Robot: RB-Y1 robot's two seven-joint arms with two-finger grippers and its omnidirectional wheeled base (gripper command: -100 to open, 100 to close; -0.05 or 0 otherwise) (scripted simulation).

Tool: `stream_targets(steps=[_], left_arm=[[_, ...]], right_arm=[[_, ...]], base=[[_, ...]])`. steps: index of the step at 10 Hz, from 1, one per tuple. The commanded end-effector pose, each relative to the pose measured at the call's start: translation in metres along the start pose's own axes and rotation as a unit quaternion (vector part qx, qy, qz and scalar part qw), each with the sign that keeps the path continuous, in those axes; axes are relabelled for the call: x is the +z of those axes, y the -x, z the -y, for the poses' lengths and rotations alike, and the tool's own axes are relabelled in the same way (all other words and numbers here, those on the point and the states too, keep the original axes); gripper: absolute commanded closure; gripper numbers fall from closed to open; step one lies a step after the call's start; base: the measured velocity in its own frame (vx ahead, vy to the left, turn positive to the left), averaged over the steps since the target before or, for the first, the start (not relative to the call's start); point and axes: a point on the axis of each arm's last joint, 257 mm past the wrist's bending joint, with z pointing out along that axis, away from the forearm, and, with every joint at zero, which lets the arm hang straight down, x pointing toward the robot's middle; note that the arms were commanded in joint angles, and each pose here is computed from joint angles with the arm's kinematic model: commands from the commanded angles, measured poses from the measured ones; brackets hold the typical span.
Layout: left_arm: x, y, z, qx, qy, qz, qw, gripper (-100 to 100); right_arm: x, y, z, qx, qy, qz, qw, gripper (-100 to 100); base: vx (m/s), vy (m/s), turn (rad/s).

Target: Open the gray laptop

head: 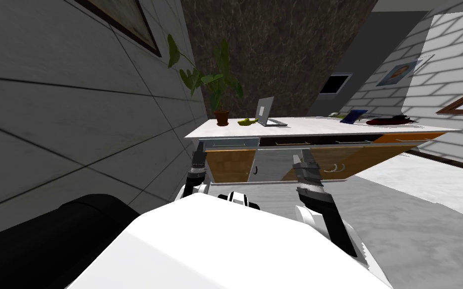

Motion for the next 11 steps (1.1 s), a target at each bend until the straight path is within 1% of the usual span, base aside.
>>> stream_targets(steps=[1,2,3,4,5,6,8,9,11], left_arm=[[0.000,0.000,0.000,0.000,0.000,0.000,1.0000,0],[0.000,0.000,0.000,0.000,0.000,0.000,1.0000,0],[0.000,0.000,0.000,0.000,0.000,0.000,1.0000,0],[0.000,0.000,0.000,0.000,0.000,0.000,1.0000,0],[0.000,0.000,0.000,0.000,0.000,0.000,1.0000,0],[0.000,0.000,0.000,0.000,0.000,0.000,1.0000,0],[0.000,0.000,0.000,0.000,0.000,0.000,1.0000,0],[0.000,0.000,0.000,0.000,0.000,0.000,1.0000,0],[0.000,0.000,0.000,0.000,0.000,0.000,1.0000,0]], right_arm=[[0.005,0.000,0.005,-0.038,-0.004,-0.029,0.9989,-100],[0.009,0.002,0.008,-0.059,-0.006,-0.041,0.9974,-100],[0.010,0.001,0.008,-0.062,-0.005,-0.045,0.9970,-100],[0.014,0.003,0.011,-0.088,-0.007,-0.060,0.9943,-100],[0.018,0.005,0.014,-0.111,-0.009,-0.069,0.9913,-100],[0.019,0.005,0.014,-0.116,-0.008,-0.075,0.9904,-100],[0.029,0.012,0.020,-0.168,-0.013,-0.096,0.9811,-100],[0.029,0.011,0.020,-0.173,-0.011,-0.102,0.9797,-100],[0.040,0.021,0.026,-0.226,-0.017,-0.118,0.9668,-100]], base=[[-0.022,0.024,-0.003],[-0.038,0.036,-0.006],[-0.033,0.028,-0.002],[-0.029,0.023,-0.005],[-0.027,0.040,-0.005],[-0.015,0.033,-0.005],[-0.010,0.035,0.001],[-0.004,0.033,0.001],[-0.001,0.034,0.016]])
